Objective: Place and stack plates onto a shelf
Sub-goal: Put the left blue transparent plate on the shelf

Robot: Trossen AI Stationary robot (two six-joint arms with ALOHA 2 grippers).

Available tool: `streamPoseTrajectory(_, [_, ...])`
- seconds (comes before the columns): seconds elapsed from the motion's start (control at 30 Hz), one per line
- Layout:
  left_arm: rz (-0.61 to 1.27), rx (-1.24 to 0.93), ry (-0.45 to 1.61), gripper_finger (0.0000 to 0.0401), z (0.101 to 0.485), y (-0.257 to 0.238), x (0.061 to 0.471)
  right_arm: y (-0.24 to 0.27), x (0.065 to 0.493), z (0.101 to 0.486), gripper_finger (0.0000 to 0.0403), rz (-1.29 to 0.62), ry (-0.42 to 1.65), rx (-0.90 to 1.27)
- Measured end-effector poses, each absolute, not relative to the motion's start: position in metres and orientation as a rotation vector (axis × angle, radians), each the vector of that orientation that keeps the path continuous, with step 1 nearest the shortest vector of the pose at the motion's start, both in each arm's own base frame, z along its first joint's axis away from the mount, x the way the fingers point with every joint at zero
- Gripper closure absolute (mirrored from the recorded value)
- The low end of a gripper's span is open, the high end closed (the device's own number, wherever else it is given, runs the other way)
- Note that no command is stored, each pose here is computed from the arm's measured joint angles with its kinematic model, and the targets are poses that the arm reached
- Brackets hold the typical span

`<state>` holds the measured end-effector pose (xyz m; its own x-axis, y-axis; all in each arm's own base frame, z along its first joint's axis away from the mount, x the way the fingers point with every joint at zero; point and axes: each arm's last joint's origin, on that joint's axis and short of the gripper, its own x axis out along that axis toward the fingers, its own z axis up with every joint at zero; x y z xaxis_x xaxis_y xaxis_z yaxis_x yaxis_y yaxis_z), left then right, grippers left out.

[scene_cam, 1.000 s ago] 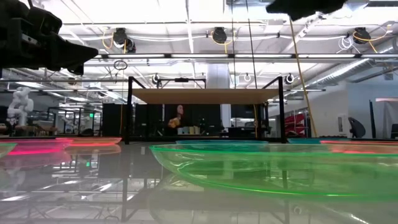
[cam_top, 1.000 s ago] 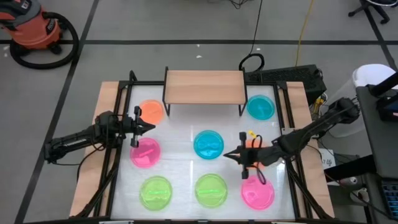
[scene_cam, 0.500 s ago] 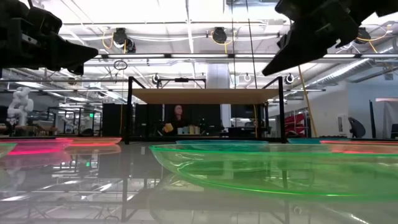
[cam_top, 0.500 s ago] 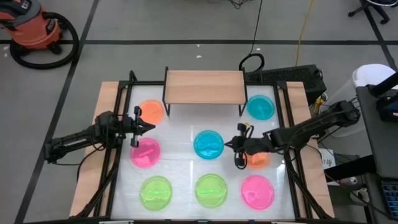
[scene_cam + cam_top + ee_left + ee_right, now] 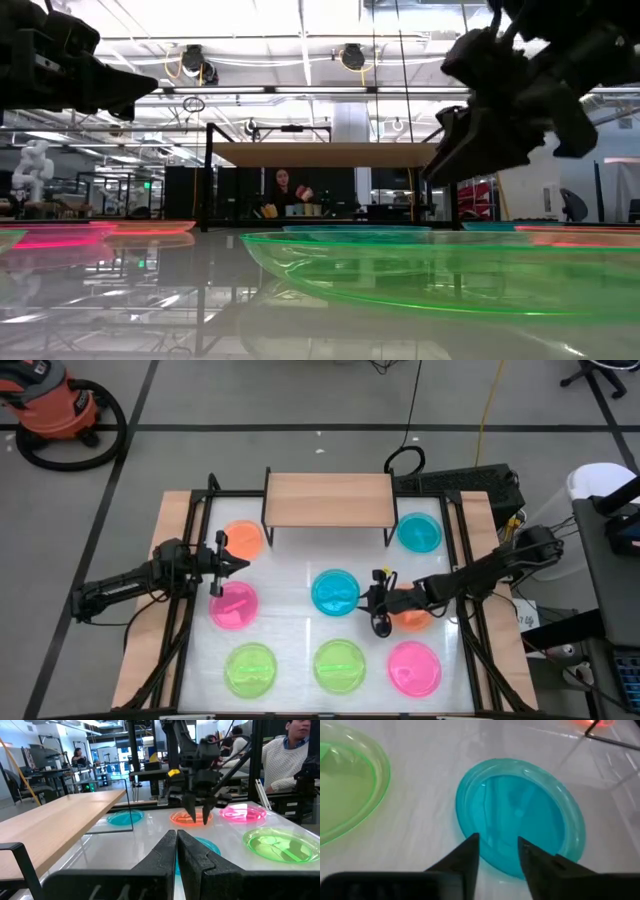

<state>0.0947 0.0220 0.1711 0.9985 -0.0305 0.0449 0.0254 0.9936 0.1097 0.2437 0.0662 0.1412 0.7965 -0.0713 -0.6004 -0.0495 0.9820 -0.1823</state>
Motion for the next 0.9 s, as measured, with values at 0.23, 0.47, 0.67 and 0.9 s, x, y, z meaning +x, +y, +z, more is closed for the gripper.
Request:
streamPoseTrajectory(0.23, [-0.028, 0.109, -0.046, 0.0380, 0.171, 0.022, 0.095, 0.069, 0.254, 0.124, 0.0217, 0.017, 0.636, -0.276])
streamPoseTrajectory(0.47, [-0.028, 0.109, -0.046, 0.0380, 0.171, 0.022, 0.095, 0.073, 0.259, 0.113, 0.0202, 0.064, 0.630, -0.242])
streamPoseTrajectory(0.67, [-0.028, 0.109, -0.046, 0.0380, 0.171, 0.022, 0.095, 0.072, 0.260, 0.099, 0.0202, 0.061, 0.684, -0.266])
streamPoseTrajectory(0.9, [-0.028, 0.109, -0.046, 0.0380, 0.171, 0.022, 0.095, 0.069, 0.261, 0.094, 0.0210, 0.027, 0.693, -0.314])
